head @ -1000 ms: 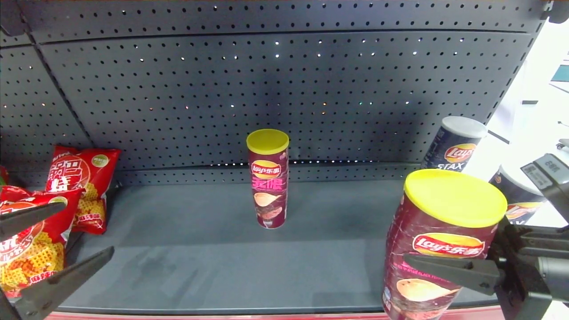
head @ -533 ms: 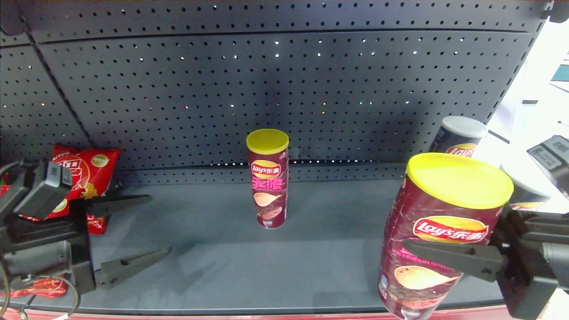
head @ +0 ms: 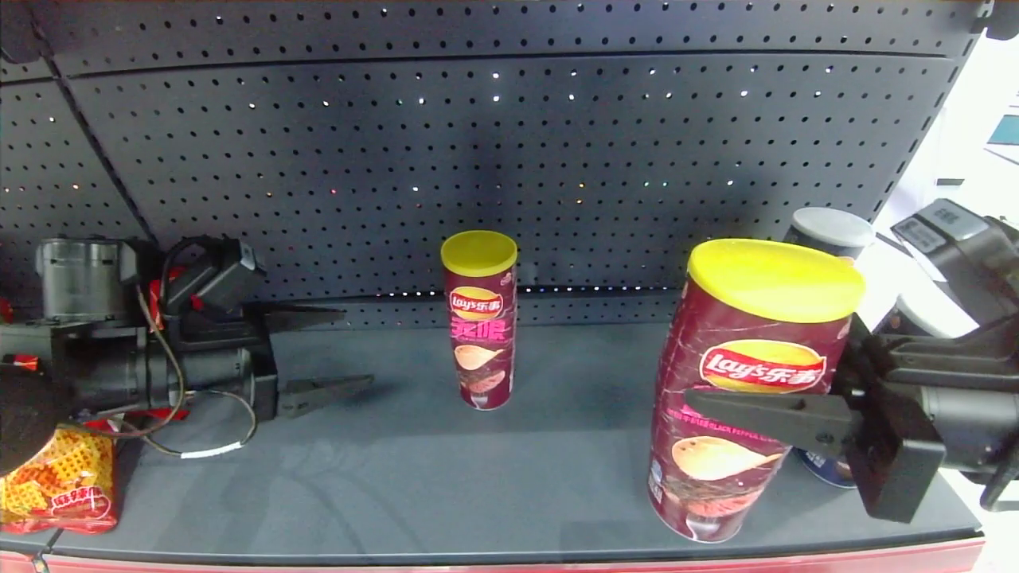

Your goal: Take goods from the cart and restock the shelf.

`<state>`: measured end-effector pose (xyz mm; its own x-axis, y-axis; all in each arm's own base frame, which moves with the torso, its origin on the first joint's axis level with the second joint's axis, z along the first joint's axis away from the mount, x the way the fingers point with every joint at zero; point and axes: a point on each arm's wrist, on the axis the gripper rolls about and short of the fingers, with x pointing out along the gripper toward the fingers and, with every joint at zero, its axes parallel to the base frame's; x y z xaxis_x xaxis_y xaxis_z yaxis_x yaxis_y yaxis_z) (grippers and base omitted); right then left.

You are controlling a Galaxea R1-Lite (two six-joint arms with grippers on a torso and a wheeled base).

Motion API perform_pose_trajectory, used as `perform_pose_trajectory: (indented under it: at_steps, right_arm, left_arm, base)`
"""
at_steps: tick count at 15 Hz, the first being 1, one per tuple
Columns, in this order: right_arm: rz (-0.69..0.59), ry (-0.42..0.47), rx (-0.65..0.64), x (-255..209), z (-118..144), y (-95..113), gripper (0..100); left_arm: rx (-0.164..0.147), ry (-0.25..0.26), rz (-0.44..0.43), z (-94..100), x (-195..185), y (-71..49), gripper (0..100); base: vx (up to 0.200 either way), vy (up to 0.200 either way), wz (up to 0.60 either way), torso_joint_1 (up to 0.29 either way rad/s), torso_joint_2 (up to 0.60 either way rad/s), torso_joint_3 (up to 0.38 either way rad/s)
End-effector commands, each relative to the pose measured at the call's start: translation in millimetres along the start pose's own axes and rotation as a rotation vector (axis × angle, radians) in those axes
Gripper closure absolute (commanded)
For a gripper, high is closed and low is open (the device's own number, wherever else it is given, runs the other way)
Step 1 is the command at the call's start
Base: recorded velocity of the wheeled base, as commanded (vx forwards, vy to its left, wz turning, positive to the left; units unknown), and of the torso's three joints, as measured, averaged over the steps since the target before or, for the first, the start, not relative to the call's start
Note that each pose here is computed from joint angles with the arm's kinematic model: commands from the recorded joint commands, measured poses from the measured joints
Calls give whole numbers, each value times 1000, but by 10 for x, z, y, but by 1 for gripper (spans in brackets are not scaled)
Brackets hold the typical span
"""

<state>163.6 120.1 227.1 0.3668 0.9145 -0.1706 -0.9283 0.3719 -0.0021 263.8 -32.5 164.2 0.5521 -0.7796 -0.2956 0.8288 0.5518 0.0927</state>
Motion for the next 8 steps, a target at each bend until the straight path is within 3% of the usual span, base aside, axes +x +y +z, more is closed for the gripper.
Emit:
perform_pose_trajectory:
  at_steps: [1,4,8]
  right_arm:
    - [4,17,10,95,-13,-60,100]
    - [6,30,20,153,-35,-97,100]
    - [6,32,21,201,-30,-131,100]
  left_arm:
    - [1,16,-38,-44,224,50,0]
    - [29,-4,-44,-34,425,192,0]
    - [32,-7,-59,-29,576,275,0]
  base:
    - [0,0,0,0,0,0]
    - [0,0,0,0,0,0]
    - [0,0,0,0,0,0]
